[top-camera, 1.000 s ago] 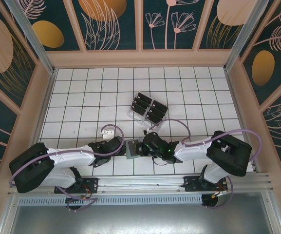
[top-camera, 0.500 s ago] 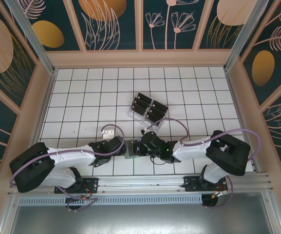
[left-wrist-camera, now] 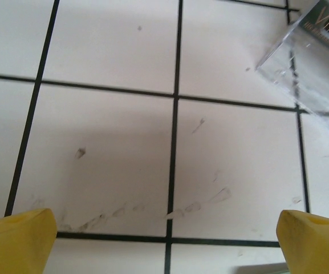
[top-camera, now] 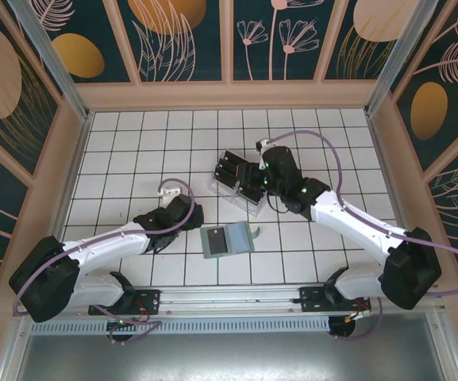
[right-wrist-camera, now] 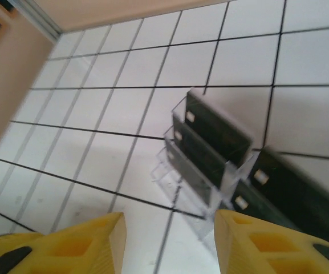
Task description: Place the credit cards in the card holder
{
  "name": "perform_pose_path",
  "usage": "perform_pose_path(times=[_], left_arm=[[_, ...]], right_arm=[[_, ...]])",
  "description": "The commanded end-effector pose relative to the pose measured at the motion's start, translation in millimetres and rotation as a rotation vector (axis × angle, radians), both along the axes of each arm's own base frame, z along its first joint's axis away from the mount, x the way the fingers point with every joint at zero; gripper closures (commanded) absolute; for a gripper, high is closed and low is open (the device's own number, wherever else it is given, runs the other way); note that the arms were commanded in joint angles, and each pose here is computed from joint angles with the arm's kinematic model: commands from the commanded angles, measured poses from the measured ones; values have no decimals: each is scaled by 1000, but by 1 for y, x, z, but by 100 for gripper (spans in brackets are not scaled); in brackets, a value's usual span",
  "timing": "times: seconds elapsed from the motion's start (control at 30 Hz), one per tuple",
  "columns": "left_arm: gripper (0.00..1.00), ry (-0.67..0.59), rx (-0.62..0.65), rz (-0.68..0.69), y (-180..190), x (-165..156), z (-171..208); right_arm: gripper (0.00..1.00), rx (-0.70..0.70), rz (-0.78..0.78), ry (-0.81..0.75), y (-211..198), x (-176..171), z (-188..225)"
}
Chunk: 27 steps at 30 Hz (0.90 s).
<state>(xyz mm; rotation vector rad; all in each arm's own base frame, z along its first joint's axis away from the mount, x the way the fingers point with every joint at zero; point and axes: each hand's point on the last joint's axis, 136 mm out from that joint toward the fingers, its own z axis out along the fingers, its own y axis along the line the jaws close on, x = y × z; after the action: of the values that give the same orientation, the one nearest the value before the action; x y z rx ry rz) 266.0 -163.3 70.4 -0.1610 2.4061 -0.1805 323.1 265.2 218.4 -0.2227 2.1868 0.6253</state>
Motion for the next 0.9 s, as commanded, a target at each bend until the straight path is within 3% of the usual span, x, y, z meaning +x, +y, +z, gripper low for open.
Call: perform_pose_path(times=[0.0,0.23,0.87], left_arm=[[1,14,33,-49,-3,6,4],[1,20,26,-57,-3,11,4],[1,25,9,-59,-6,14,2]], right_arm=[[55,-251,86,49,-10,2,-34],[56,-372,174,131,-2,3,-67],[57,-601,134,145,-9,12,-116]])
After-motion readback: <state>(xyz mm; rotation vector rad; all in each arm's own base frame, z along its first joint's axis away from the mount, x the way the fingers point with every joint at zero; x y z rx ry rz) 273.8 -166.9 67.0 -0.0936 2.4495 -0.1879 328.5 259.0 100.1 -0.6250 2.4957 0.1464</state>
